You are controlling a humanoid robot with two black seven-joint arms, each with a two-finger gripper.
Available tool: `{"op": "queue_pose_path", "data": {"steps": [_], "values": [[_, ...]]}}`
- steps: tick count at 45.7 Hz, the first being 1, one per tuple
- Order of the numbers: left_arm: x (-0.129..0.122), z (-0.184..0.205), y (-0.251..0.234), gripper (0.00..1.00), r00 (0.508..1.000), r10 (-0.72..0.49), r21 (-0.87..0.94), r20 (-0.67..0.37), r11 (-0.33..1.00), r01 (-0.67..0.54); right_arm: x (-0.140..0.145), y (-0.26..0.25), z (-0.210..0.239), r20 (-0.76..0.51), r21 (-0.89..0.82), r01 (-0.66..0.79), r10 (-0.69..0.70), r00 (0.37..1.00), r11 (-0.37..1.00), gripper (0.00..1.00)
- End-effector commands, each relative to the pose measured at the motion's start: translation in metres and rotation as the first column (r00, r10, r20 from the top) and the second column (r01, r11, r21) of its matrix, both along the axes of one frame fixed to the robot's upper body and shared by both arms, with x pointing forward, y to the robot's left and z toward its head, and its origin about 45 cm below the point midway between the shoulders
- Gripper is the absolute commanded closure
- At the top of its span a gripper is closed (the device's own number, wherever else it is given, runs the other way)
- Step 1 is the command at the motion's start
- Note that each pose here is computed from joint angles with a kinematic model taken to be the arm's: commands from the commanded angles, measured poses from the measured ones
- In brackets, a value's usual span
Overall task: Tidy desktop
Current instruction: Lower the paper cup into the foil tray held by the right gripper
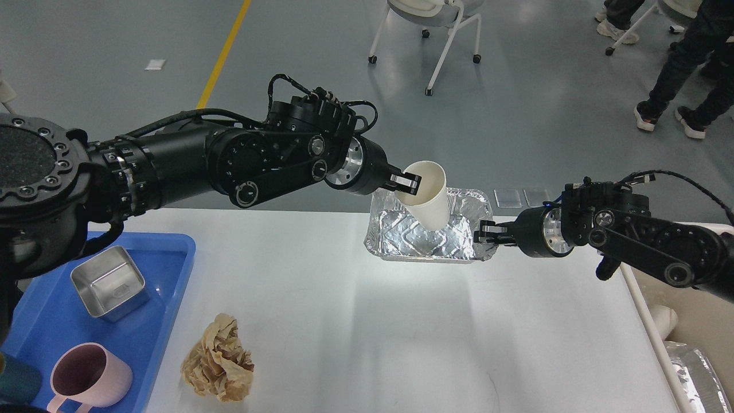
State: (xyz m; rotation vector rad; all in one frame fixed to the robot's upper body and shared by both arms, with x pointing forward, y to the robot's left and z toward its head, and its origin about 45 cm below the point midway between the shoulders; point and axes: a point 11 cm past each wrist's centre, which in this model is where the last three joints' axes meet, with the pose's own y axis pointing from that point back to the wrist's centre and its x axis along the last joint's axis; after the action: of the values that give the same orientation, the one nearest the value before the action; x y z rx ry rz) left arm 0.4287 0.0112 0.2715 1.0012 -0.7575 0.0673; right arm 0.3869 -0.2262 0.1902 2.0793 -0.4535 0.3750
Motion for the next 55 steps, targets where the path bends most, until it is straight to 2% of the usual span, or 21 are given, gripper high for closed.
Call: {"op": "queue_pose_path", "data": {"steps": [1, 9, 15, 17, 18, 21, 22, 29, 46, 55], "values": [[0.001, -0.007, -0.004, 0.99, 1.000, 0.012, -0.013, 0.010, 1.000, -0.012, -0.001, 0.003, 0.002, 0.005, 0.006, -0.007, 0.007, 1.000, 1.000, 1.00], [-0.003, -0.021, -0.014, 0.98, 1.000, 0.016, -0.018, 0.002, 1.000, -0.016, -0.001, 0.005, 0.003, 0.003, 0.009, -0.011, 0.011, 1.000, 1.000, 1.00], [-0.003, -0.027, -0.016, 0.94, 1.000, 0.030, -0.014, 0.004, 0.999, -0.030, -0.001, 0.005, 0.003, 0.005, 0.011, -0.013, 0.013, 1.000, 1.000, 1.00], [-0.003, -0.029, -0.015, 0.86, 0.999, 0.033, -0.013, 0.001, 0.999, -0.033, -0.001, 0.005, 0.004, 0.006, 0.010, -0.013, 0.013, 1.000, 1.000, 1.00], [-0.003, -0.029, -0.015, 0.80, 0.999, 0.036, -0.014, 0.001, 0.999, -0.036, -0.001, 0.005, 0.004, 0.006, 0.010, -0.013, 0.013, 1.000, 1.000, 1.00], [-0.003, -0.032, -0.014, 0.47, 0.999, 0.043, -0.018, -0.002, 0.999, -0.043, -0.001, 0.005, 0.003, 0.005, 0.010, -0.012, 0.012, 1.000, 1.000, 1.00], [-0.003, -0.033, -0.014, 0.43, 0.999, 0.046, -0.020, -0.002, 0.999, -0.046, 0.000, 0.006, 0.004, 0.008, 0.012, -0.013, 0.013, 1.000, 1.000, 1.00], [-0.002, -0.034, -0.020, 0.29, 0.998, 0.062, -0.053, 0.005, 0.997, -0.061, -0.001, 0.006, 0.004, 0.007, 0.013, -0.012, 0.011, 1.000, 1.000, 1.00], [-0.004, -0.034, -0.029, 0.09, 0.998, 0.063, -0.084, 0.004, 0.994, -0.062, -0.001, 0.007, 0.004, -0.004, 0.026, -0.006, 0.006, 1.000, 1.000, 1.00], [-0.003, -0.033, -0.029, 0.06, 0.998, 0.066, -0.087, 0.008, 0.994, -0.065, -0.001, 0.007, 0.003, -0.005, 0.025, -0.006, 0.006, 1.000, 1.000, 1.00]]}}
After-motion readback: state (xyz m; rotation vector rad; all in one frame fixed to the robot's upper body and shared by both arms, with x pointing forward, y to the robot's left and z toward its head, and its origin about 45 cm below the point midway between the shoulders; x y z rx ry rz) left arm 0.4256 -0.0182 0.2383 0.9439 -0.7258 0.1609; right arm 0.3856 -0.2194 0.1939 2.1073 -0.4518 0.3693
